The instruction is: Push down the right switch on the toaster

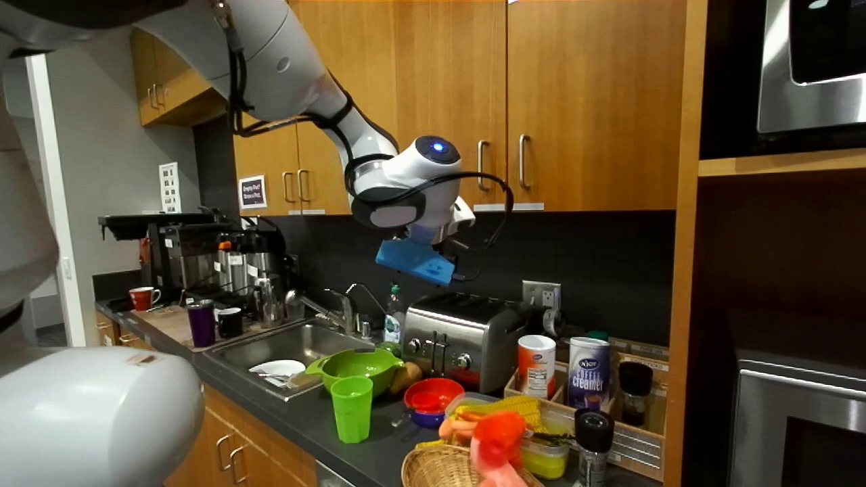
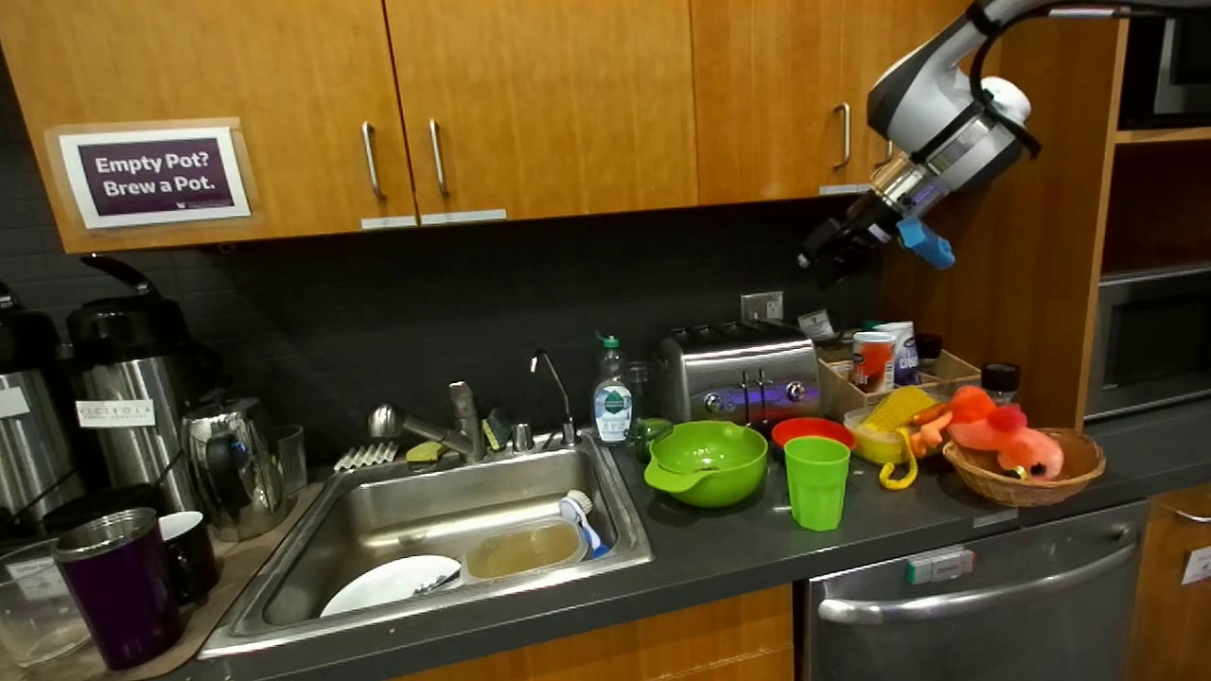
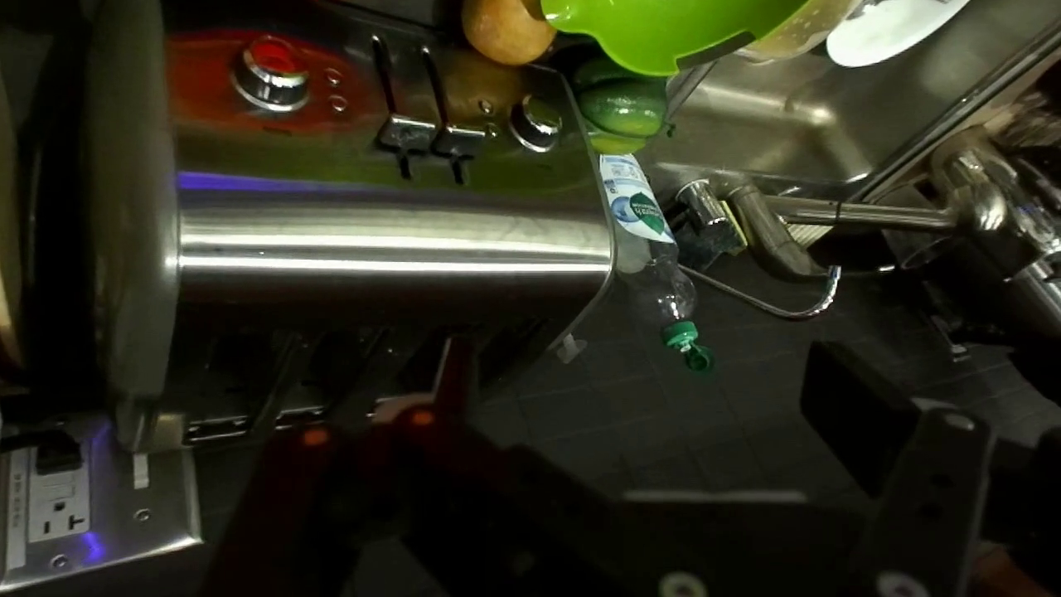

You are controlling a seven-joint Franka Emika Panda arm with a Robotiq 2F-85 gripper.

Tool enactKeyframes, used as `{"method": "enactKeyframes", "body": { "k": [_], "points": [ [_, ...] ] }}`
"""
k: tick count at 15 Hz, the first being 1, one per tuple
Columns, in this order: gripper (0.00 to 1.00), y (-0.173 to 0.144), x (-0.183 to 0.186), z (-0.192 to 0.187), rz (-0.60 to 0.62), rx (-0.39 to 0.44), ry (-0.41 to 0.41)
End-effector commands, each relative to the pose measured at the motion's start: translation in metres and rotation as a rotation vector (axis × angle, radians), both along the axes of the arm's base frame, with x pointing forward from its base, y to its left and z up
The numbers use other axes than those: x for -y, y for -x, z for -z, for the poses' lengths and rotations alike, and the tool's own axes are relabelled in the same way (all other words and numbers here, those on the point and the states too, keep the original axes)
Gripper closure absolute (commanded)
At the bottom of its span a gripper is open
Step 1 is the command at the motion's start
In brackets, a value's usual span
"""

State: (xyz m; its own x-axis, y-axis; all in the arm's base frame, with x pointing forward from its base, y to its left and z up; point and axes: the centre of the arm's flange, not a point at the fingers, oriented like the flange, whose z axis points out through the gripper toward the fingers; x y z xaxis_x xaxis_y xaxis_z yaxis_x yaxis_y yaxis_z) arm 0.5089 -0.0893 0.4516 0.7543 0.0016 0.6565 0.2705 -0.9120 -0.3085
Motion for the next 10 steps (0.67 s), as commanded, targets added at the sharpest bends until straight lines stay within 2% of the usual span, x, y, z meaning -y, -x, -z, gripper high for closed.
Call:
{"method": "enactKeyframes", "body": {
  "k": [1,7,10],
  "points": [
    [0.0,-0.026,-0.008,0.027,-0.007,0.029,-0.005],
    [0.0,-0.032,-0.024,0.056,-0.03,0.086,0.075],
    [0.0,-0.031,-0.027,0.059,-0.015,0.092,0.192]
  ]
}}
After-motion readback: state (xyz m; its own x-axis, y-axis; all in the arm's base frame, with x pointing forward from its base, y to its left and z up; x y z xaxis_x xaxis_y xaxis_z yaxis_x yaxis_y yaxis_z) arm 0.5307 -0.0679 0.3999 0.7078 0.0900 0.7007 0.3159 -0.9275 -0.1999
